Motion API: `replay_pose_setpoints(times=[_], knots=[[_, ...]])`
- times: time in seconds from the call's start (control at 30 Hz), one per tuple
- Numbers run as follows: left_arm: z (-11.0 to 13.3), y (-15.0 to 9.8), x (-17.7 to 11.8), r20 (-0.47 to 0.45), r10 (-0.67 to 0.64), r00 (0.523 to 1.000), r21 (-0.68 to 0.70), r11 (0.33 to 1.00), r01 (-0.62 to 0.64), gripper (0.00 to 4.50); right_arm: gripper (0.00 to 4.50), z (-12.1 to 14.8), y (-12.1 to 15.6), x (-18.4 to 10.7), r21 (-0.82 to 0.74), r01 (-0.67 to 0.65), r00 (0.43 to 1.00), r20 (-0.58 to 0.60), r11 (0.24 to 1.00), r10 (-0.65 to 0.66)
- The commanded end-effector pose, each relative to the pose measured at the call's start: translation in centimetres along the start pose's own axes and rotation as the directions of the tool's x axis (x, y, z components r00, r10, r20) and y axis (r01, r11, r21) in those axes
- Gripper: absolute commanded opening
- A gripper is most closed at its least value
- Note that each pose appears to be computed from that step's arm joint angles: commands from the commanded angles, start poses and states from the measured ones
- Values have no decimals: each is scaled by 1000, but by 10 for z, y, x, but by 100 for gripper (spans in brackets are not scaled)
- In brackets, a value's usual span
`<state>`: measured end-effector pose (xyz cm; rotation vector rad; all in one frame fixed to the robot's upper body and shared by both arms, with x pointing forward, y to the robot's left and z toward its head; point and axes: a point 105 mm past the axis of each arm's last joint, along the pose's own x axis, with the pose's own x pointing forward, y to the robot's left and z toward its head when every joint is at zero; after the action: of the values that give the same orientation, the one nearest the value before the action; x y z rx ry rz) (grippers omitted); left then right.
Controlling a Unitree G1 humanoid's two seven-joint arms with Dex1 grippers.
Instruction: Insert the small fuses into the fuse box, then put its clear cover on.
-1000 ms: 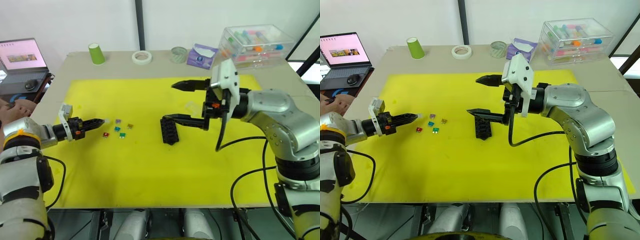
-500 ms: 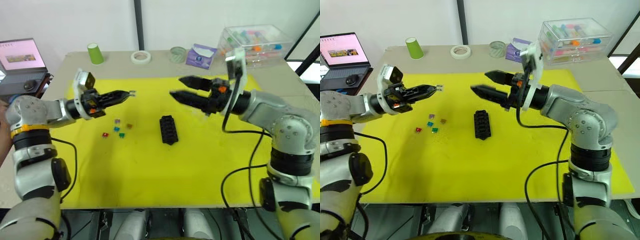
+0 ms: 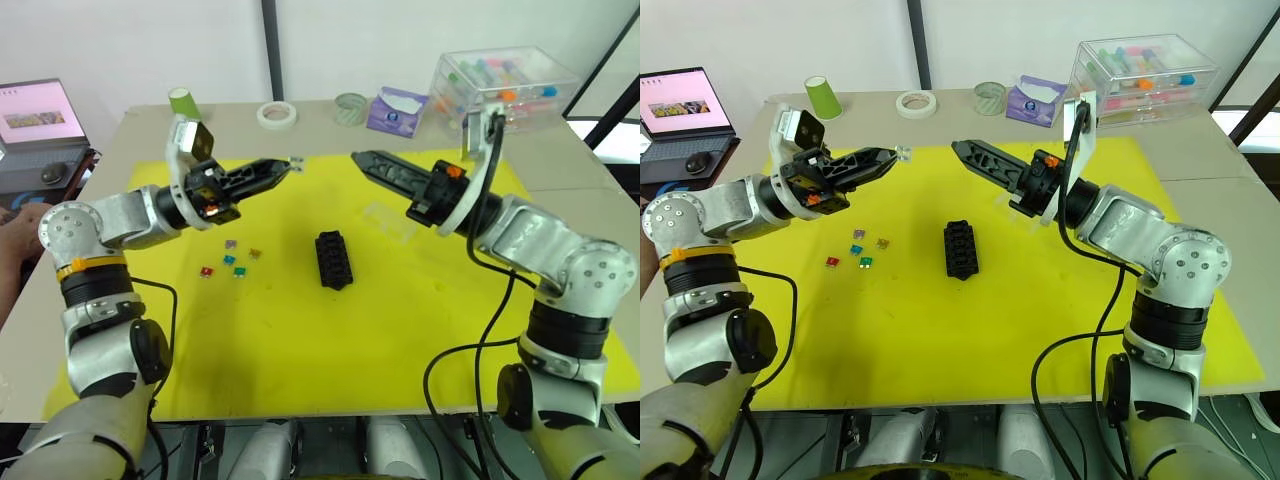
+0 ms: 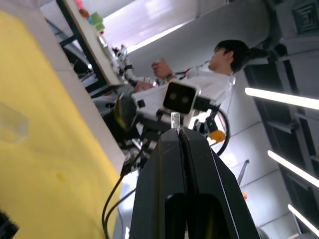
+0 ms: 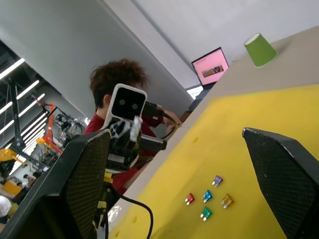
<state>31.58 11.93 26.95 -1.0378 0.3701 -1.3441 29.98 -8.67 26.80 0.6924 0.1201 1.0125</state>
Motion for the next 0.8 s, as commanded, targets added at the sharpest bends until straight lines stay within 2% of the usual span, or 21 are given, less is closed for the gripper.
replay_pose_setpoints(times=[0.03,0.17,0.43,0.53,0.63,0.8], knots=[[3,-15,8,58,-48,997,19,999,47,3,450,2,23,4,33,-71,996,59,997,69],[6,-15,11,118,-50,992,6,999,50,3,450,-6,30,7,74,-87,994,67,993,82],[-2,-13,14,127,-45,991,14,999,44,3,450,-9,39,16,116,-105,991,97,988,94],[-3,-12,16,124,-45,991,13,999,44,0,385,-8,38,17,115,-100,991,101,988,88],[-5,-14,17,114,-50,992,17,999,49,0,284,-8,37,18,114,-98,991,99,989,87],[-5,-13,17,115,-46,992,16,999,44,0,284,-12,37,22,114,-97,992,94,989,87]])
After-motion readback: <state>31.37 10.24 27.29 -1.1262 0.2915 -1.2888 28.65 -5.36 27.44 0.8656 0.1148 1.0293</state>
